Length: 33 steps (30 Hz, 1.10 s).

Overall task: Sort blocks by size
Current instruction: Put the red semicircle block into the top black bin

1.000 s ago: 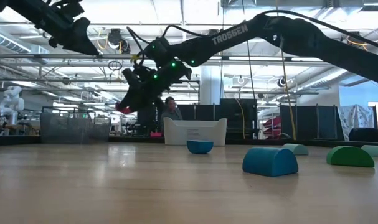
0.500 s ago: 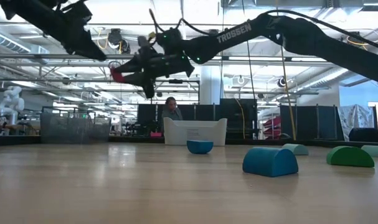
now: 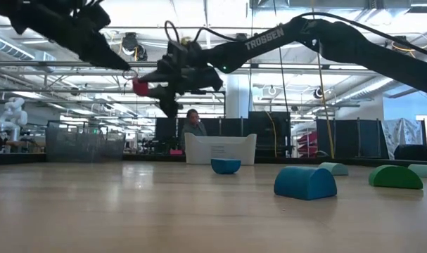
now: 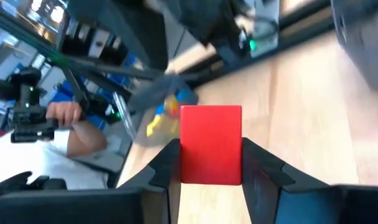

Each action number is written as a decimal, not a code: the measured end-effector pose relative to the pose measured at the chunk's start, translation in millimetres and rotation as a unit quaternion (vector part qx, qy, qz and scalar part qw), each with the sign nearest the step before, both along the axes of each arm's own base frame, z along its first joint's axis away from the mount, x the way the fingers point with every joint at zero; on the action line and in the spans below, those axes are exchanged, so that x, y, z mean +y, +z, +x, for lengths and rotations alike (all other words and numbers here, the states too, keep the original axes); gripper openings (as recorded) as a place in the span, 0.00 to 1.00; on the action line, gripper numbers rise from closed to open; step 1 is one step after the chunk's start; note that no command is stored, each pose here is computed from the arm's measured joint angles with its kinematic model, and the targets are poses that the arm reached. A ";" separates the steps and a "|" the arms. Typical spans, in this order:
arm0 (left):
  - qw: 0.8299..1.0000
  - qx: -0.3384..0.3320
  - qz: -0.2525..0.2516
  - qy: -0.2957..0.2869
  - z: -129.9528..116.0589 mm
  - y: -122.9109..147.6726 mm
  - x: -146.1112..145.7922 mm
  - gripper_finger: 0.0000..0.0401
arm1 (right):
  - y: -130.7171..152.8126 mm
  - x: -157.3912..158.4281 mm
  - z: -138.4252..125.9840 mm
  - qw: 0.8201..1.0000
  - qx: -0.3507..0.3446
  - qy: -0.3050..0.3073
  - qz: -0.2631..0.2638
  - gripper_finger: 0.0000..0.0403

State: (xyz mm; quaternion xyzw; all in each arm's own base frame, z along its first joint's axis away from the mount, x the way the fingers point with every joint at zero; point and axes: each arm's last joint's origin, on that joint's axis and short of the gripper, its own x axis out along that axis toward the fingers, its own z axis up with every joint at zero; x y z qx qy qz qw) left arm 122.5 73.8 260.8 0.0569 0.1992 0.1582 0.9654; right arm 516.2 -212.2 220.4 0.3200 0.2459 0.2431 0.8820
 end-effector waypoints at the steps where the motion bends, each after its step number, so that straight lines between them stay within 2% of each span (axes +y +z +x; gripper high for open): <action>1: 1.000 0.003 0.002 -0.001 0.7 -3.7 0.2 0.32 | -2.6 -1.0 -2.3 1.000 0.008 0.003 -0.003 0.27; 5: 1.000 0.004 0.010 -0.009 1.8 -10.5 0.5 0.32 | -6.8 -0.7 -5.5 1.000 0.019 0.011 -0.011 0.29; 9: 0.999 0.000 -0.003 -0.048 5.2 -16.1 -0.5 0.33 | -3.4 -0.9 -3.0 1.000 -0.001 0.011 -0.017 0.29; 14: 0.998 0.023 -0.013 -0.061 15.2 -28.2 0.6 0.45 | 1.5 -2.6 -0.3 1.000 -0.015 0.004 -0.008 0.28; 20: 0.998 0.051 0.045 -0.014 24.8 -33.6 6.2 0.67 | 3.2 -2.7 0.4 1.000 -0.027 0.012 -0.007 0.28; 22: 0.996 0.061 0.063 -0.023 26.6 -35.4 5.6 0.71 | 3.4 -0.6 1.1 0.999 -0.028 0.017 -0.005 0.28; 30: 0.988 0.052 0.130 -0.066 34.0 -30.6 -0.1 0.73 | 3.1 -2.1 0.3 1.000 -0.026 0.015 -0.004 0.28; 33: 0.984 0.056 0.147 -0.086 35.7 -30.7 -4.0 0.70 | 3.1 -2.1 0.3 1.000 -0.026 0.015 -0.005 0.29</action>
